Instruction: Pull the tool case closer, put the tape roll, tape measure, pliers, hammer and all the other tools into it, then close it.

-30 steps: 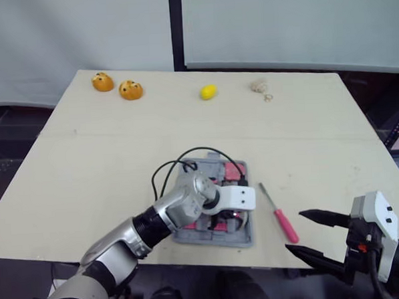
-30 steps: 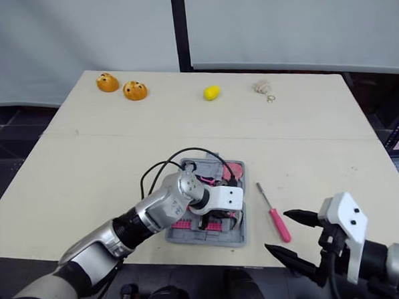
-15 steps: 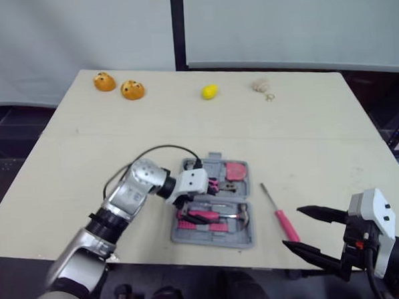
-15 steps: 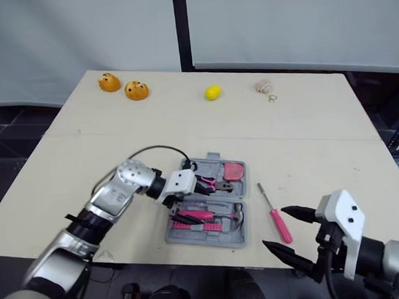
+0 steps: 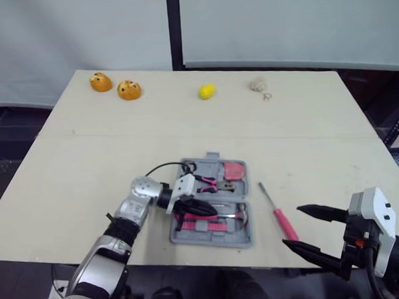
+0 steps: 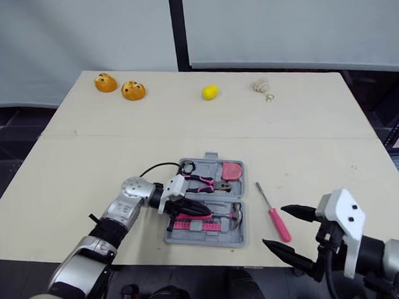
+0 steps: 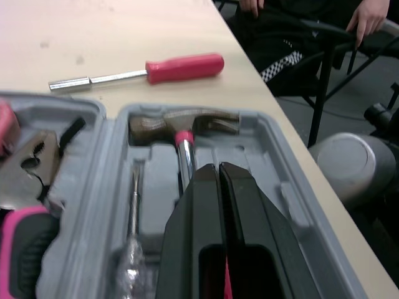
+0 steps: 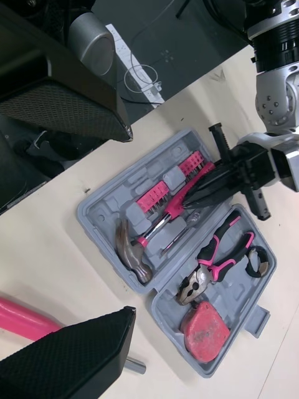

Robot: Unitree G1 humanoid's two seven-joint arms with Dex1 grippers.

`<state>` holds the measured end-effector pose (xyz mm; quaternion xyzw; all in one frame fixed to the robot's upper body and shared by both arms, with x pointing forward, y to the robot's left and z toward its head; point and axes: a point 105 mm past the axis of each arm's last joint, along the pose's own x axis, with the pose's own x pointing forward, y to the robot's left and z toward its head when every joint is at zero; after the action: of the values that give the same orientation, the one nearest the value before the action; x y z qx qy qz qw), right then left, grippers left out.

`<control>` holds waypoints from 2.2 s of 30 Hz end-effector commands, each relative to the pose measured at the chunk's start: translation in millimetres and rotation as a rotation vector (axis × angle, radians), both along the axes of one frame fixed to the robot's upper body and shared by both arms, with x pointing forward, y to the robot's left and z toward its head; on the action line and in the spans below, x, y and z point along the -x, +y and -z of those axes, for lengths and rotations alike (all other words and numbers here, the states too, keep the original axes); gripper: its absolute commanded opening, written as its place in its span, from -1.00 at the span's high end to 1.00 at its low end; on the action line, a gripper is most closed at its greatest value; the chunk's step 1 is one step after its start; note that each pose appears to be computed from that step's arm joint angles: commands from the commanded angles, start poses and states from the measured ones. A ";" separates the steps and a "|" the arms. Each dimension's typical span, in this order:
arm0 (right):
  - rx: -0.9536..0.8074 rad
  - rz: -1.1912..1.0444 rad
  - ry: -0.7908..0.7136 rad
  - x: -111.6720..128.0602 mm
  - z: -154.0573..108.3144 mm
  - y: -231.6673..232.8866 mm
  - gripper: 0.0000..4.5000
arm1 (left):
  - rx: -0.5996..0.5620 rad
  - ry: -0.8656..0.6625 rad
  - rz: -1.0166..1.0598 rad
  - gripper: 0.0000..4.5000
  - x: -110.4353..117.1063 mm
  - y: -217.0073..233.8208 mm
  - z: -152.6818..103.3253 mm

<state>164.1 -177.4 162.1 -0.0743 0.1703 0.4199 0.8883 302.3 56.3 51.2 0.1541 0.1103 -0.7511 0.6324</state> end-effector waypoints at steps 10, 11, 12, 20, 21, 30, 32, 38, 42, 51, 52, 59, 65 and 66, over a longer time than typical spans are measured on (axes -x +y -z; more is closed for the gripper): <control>-0.002 0.010 -0.014 2.7 -3.7 -1.1 -1.00 | -0.103 -0.044 -0.004 0.99 -1.8 0.6 16.3; -0.003 0.010 -0.014 2.8 -3.7 -1.1 -1.00 | -0.107 -0.044 -0.004 0.99 -1.5 0.7 17.2; -0.002 0.011 -0.014 2.9 -3.7 -1.3 -1.00 | -0.113 -0.045 -0.003 0.99 -1.3 0.9 18.3; 0.000 0.018 -0.013 2.5 -2.8 -2.7 -1.00 | -0.386 -0.090 0.017 0.99 3.2 16.6 57.9; 0.001 0.019 -0.013 2.4 -2.5 -3.0 -1.00 | -0.407 -0.096 0.027 0.99 5.1 18.4 61.6; 0.008 0.033 -0.009 2.5 -0.2 -5.8 -1.00 | -0.438 -0.123 0.067 0.99 10.8 25.1 67.7; 0.010 0.033 -0.008 2.2 0.2 -5.7 -1.00 | -0.457 -0.136 0.085 0.99 12.6 27.8 70.5; 0.023 0.034 -0.003 1.7 1.1 -7.2 -1.00 | -0.535 -0.177 0.100 0.99 12.8 33.3 82.6; 0.033 0.040 -0.003 0.7 1.2 -9.7 -1.00 | -0.473 -0.176 0.109 0.99 14.6 24.1 76.2; 0.044 0.144 -0.016 3.0 1.0 -26.5 -1.00 | 0.120 -0.058 -0.008 0.17 8.7 48.2 -72.7; 0.048 0.165 -0.012 5.0 0.5 -31.8 -1.00 | 0.123 -0.048 -0.051 -0.03 9.5 63.8 -82.4; 0.088 0.331 0.022 16.9 -1.6 -80.7 -1.00 | 0.017 -0.034 -0.487 -0.98 14.0 171.8 -94.8; 0.133 0.448 0.057 32.3 -0.2 -126.8 -1.00 | -0.086 -0.057 -0.816 -0.98 30.7 250.8 -85.7; 0.134 0.461 0.057 33.6 -0.2 -132.3 -1.00 | -0.101 -0.056 -0.855 -0.98 33.8 260.6 -83.5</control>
<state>133.9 -300.1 155.5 -0.0682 0.2445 0.2070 0.9449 269.2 304.7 127.6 0.1340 0.1910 -0.4351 0.8696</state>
